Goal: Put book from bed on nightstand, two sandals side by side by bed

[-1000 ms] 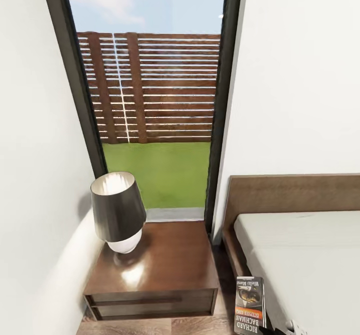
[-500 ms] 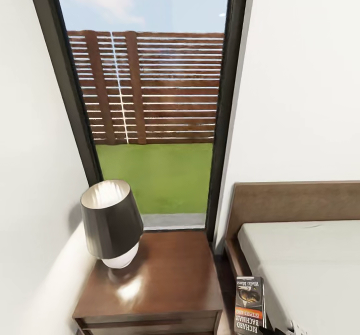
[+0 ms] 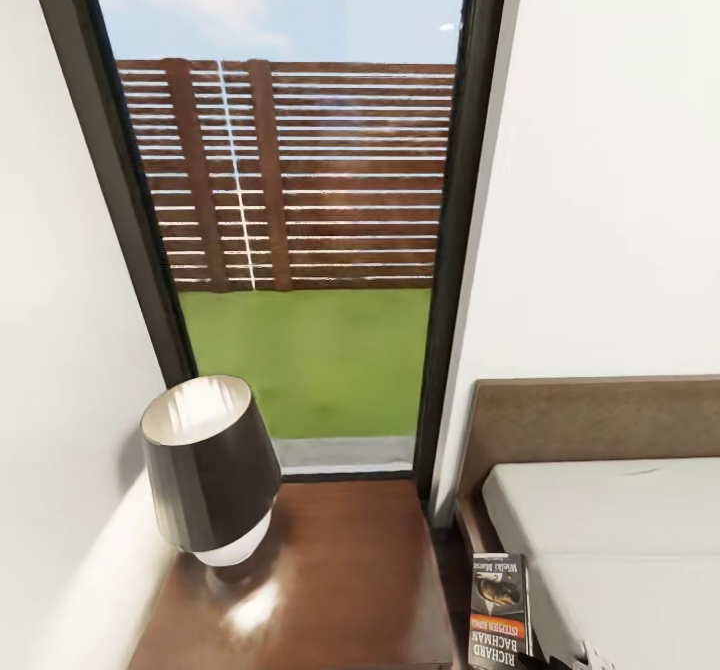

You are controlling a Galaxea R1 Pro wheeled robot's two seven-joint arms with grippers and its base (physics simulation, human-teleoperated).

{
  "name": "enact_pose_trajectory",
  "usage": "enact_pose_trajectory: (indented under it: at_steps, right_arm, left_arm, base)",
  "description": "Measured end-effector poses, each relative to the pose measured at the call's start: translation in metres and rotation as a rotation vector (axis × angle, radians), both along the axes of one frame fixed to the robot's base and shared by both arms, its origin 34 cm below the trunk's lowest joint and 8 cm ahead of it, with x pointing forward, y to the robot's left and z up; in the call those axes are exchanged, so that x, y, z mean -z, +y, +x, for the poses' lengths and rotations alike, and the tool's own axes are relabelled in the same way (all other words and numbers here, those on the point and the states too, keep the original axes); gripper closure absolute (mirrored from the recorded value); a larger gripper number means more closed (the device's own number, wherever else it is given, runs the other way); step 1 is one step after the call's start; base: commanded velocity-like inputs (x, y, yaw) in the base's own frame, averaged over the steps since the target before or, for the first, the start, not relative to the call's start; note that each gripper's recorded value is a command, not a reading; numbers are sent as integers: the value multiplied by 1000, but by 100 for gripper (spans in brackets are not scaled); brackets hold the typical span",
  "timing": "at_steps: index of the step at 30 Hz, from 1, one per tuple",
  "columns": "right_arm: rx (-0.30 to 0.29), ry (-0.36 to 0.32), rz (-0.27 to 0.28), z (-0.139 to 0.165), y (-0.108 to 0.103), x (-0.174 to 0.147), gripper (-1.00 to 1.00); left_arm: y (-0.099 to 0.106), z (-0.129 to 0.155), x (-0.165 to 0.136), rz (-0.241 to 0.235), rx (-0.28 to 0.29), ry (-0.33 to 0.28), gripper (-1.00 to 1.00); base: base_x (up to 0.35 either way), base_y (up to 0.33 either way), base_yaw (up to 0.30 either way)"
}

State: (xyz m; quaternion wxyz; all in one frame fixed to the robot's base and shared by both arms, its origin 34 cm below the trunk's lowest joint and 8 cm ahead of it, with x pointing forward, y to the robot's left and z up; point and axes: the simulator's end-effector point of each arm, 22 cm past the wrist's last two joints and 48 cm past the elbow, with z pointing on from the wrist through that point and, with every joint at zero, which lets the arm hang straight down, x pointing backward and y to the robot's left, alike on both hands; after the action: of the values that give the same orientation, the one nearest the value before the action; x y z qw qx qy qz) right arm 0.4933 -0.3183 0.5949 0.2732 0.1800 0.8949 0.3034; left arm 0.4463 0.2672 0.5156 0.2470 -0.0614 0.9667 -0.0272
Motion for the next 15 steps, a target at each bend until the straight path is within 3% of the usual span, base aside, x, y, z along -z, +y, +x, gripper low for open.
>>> enact_pose_trajectory:
  at_steps: [5, 15]
  right_arm:
    - [2, -1, 1, 0, 0, 0, 100]
    - [1, 0, 1, 0, 0, 0, 100]
  left_arm:
    - [0, 0, 0, 0, -1, 0, -100]
    - [0, 0, 0, 0, 0, 1, -100]
  base:
    - [184, 0, 0]
    - [27, 0, 0]
